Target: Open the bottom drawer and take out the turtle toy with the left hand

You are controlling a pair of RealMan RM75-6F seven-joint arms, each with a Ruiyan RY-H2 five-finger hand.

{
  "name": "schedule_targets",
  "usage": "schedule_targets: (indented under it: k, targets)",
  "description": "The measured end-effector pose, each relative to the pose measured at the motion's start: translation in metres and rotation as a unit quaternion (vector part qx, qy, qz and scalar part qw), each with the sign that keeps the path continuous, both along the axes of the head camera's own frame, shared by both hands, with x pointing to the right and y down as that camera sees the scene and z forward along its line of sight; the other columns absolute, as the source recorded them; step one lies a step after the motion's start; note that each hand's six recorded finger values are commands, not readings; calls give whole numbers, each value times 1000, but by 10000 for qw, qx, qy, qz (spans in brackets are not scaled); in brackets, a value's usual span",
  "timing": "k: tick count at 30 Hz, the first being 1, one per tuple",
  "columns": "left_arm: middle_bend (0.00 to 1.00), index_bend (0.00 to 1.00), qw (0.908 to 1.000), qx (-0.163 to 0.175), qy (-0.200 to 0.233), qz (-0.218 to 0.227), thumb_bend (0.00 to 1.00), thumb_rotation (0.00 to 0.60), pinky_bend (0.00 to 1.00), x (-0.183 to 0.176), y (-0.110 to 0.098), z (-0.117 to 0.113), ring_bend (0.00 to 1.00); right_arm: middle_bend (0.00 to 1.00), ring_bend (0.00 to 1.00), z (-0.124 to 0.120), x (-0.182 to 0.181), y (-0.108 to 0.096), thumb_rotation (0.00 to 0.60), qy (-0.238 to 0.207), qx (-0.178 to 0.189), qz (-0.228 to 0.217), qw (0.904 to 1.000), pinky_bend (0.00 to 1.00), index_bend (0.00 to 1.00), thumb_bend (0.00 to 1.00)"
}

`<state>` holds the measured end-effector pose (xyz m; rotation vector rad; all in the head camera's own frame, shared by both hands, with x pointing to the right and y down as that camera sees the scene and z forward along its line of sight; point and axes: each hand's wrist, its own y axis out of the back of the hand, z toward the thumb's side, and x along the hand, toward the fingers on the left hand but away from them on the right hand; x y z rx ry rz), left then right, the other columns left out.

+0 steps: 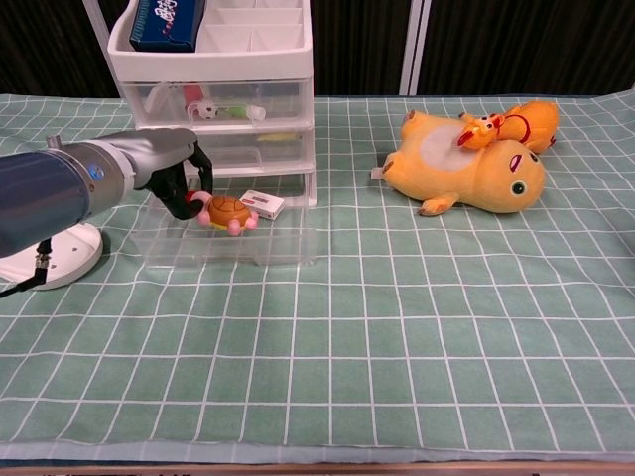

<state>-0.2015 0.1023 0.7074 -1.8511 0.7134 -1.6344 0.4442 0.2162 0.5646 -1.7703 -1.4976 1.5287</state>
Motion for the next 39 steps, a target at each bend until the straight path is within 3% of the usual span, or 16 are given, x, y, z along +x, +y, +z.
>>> schedule_targets:
  k: [8,14,26,34,39]
  targets:
    - [1000,533,9989,236,415,37,478,600,1000,-1,8,-36,1000,0,0,0,0,0,600,18,15,-21,10000,185,0,131]
    - [1000,530,9986,150,461,209,477,600,1000,-14,35,-53,1000,0,0,-1,0,0,600,41,26,-32,10000,184,0,131]
    - [1000,508,9990,-193,76,393,465,600,1000,-53,82,-45,1000,0,0,-1,-1,1,600,49,34,-25,10000,185,0,131]
    - [1000,395,9988,-220,-227,386,237,600,1000,-73,90,-24,1000,0,0,-2,-1,1,600,64,38,-42,10000,185,0,132]
    - [996,342,9990,-171,-241,321,160,600,1000,-81,93,-22,1000,0,0,-2,-1,1,600,76,42,-60,9999,185,0,131]
